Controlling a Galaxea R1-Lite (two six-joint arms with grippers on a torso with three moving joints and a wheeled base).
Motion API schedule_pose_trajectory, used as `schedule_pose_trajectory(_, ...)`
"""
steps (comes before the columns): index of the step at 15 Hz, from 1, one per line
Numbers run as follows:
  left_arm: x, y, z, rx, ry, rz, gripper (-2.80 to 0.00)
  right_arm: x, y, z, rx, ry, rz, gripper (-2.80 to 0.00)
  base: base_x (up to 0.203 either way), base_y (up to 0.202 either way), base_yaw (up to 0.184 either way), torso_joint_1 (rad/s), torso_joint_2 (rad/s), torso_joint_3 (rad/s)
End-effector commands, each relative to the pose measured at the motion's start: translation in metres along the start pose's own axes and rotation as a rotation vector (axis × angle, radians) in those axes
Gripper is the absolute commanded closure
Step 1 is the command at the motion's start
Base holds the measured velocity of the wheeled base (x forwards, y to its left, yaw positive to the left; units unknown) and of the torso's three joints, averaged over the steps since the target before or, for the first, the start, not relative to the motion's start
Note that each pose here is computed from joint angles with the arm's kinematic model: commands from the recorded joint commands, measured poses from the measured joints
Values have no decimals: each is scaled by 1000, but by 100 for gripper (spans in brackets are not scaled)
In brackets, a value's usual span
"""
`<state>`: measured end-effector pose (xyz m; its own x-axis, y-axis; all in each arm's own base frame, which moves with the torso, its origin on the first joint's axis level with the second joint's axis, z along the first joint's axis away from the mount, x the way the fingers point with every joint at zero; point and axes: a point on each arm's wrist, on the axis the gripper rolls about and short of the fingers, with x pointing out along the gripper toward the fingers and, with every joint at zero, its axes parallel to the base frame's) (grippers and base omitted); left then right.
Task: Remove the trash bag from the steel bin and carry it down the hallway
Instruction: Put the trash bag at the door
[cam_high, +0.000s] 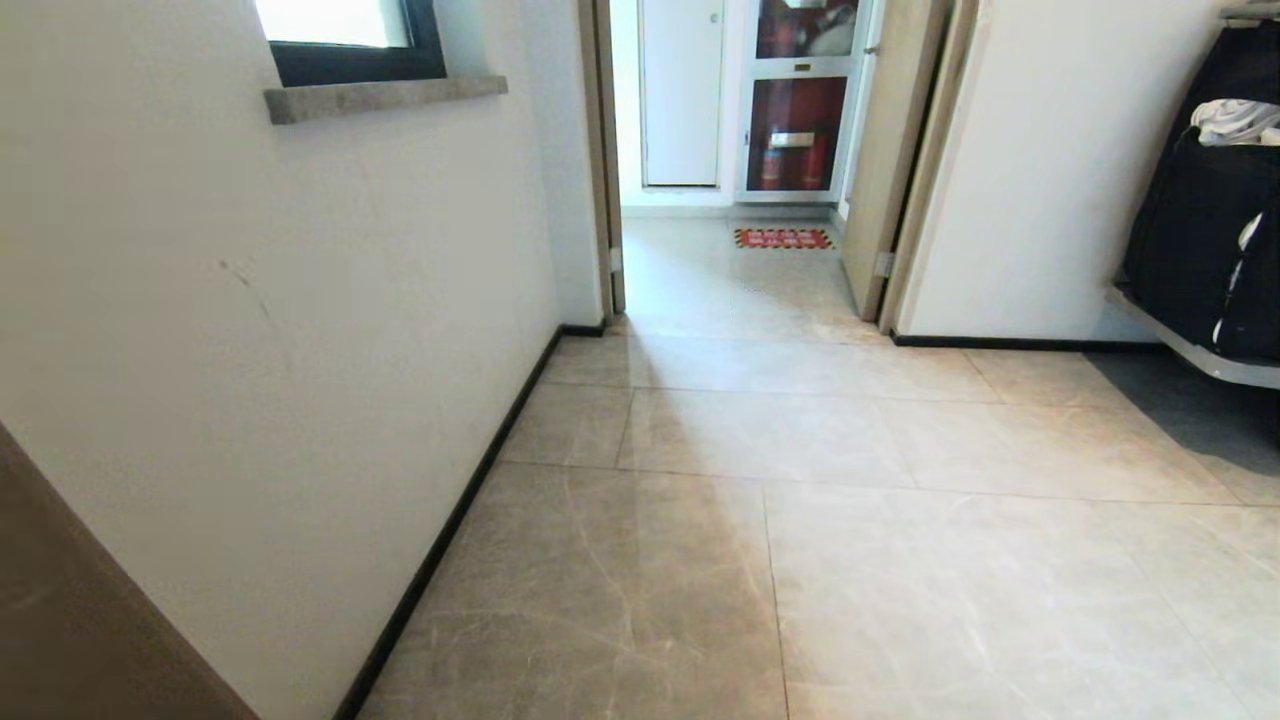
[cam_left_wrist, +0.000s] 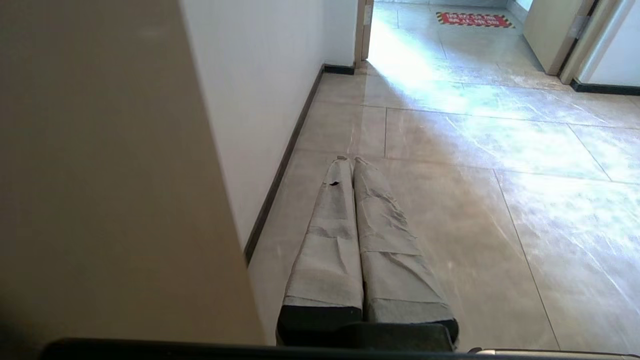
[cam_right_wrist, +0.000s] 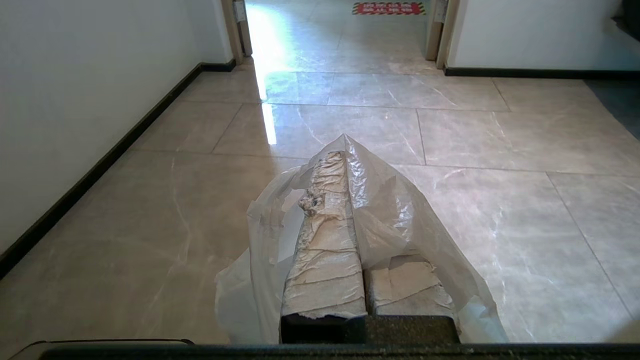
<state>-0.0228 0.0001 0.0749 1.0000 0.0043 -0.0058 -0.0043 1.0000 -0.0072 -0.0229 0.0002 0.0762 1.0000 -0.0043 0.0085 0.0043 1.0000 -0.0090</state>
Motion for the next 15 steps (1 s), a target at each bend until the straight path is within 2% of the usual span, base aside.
schedule_pose_trajectory(1, 0, 0, 0, 0, 0, 0, 0, 0, 0, 0, 0, -1, 0, 0, 187, 0, 4, 5, 0, 0)
schedule_pose_trajectory(15, 0, 0, 0, 0, 2, 0, 0, 0, 0, 0, 0, -1, 0, 0, 193, 0, 1, 2, 3, 3)
